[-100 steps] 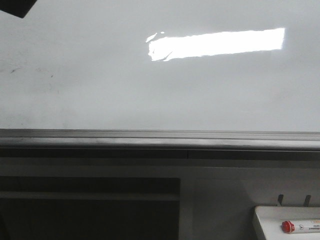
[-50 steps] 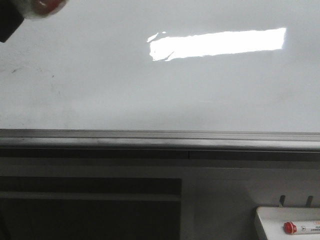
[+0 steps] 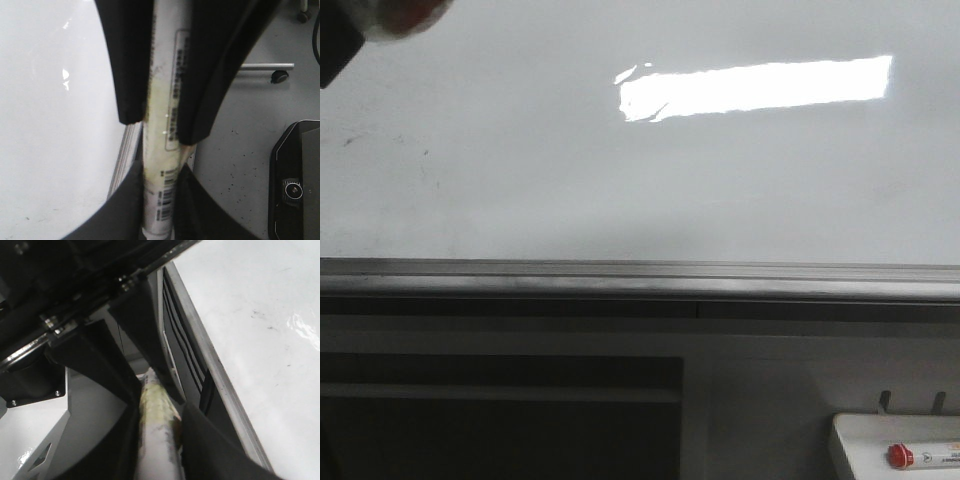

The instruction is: Write number 2 on whiteboard

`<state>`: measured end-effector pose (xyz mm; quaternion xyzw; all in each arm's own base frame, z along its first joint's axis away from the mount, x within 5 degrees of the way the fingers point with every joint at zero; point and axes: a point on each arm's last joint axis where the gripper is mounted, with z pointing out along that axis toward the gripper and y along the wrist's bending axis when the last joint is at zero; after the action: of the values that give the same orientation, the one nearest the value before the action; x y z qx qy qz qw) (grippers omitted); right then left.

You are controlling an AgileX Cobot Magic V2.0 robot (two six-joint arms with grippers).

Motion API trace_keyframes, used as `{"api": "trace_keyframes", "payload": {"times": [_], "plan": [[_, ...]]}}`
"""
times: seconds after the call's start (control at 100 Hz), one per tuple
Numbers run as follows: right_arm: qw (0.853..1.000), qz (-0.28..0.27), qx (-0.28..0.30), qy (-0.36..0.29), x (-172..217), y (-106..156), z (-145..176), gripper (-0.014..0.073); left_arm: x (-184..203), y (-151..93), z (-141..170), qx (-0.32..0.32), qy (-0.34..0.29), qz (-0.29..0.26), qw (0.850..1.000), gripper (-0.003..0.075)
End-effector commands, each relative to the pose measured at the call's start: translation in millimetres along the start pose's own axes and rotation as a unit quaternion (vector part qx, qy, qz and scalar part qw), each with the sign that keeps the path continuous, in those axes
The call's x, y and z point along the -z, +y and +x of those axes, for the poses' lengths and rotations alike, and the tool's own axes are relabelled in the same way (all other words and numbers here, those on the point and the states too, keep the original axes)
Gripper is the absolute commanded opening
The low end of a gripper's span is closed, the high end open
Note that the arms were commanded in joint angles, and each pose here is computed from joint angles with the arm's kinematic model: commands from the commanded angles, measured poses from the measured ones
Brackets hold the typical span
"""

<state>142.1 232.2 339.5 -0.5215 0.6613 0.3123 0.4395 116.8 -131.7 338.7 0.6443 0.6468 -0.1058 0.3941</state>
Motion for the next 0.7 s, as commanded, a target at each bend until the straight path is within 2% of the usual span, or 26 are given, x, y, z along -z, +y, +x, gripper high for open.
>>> {"api": "trace_keyframes", "payload": {"times": [0.0, 0.07, 0.22, 0.33, 0.42, 0.51, 0.52, 0.53, 0.6, 0.69], "plan": [[0.999, 0.009, -0.018, -0.047, 10.6, -0.4, -19.7, -0.0004, 9.5, 6.2, -12.7, 0.003, -0.04, -0.03, 0.999, -0.002], [0.999, 0.009, -0.018, -0.047, 10.6, -0.4, -19.7, -0.0039, 9.5, 6.2, -12.7, 0.003, -0.04, -0.03, 0.999, -0.002], [0.999, 0.009, -0.018, -0.047, 10.6, -0.4, -19.7, -0.004, 9.8, 8.7, -13.3, 0.003, -0.045, -0.043, 0.998, -0.002], [0.998, 0.016, -0.018, -0.051, 10.7, -1.8, -20.3, -0.0043, 11.0, 15.3, -16.4, 0.049, -0.067, -0.075, 0.994, -0.0004], [0.998, 0.027, -0.018, -0.056, 10.9, -3.9, -21.3, -0.0043, 12.6, 18.6, -18.1, 0.068, -0.08, -0.093, 0.99, 0.0092], [0.997, 0.035, -0.019, -0.06, 11.1, -5.2, -21.9, -0.0043, 17.6, 17.5, -18.6, 0.077, -0.088, -0.098, 0.988, 0.0262], [0.997, 0.035, -0.019, -0.06, 11.1, -5.3, -22.0, -0.0043, 18.1, 17.4, -18.7, 0.077, -0.089, -0.098, 0.988, 0.0262], [0.997, 0.035, -0.019, -0.06, 11.1, -5.3, -22.0, -0.0043, 19.0, 17.0, -18.6, 0.077, -0.09, -0.098, 0.988, 0.03], [0.997, 0.035, -0.019, -0.06, 11.1, -5.3, -22.0, -0.0043, 28.1, 14.4, -19.2, 0.074, -0.102, -0.107, 0.986, 0.0402], [0.997, 0.034, -0.02, -0.06, 11.1, -5.1, -21.9, -0.0043, 41.8, 10.1, -19.6, 0.07, -0.121, -0.12, 0.983, 0.046]]}}
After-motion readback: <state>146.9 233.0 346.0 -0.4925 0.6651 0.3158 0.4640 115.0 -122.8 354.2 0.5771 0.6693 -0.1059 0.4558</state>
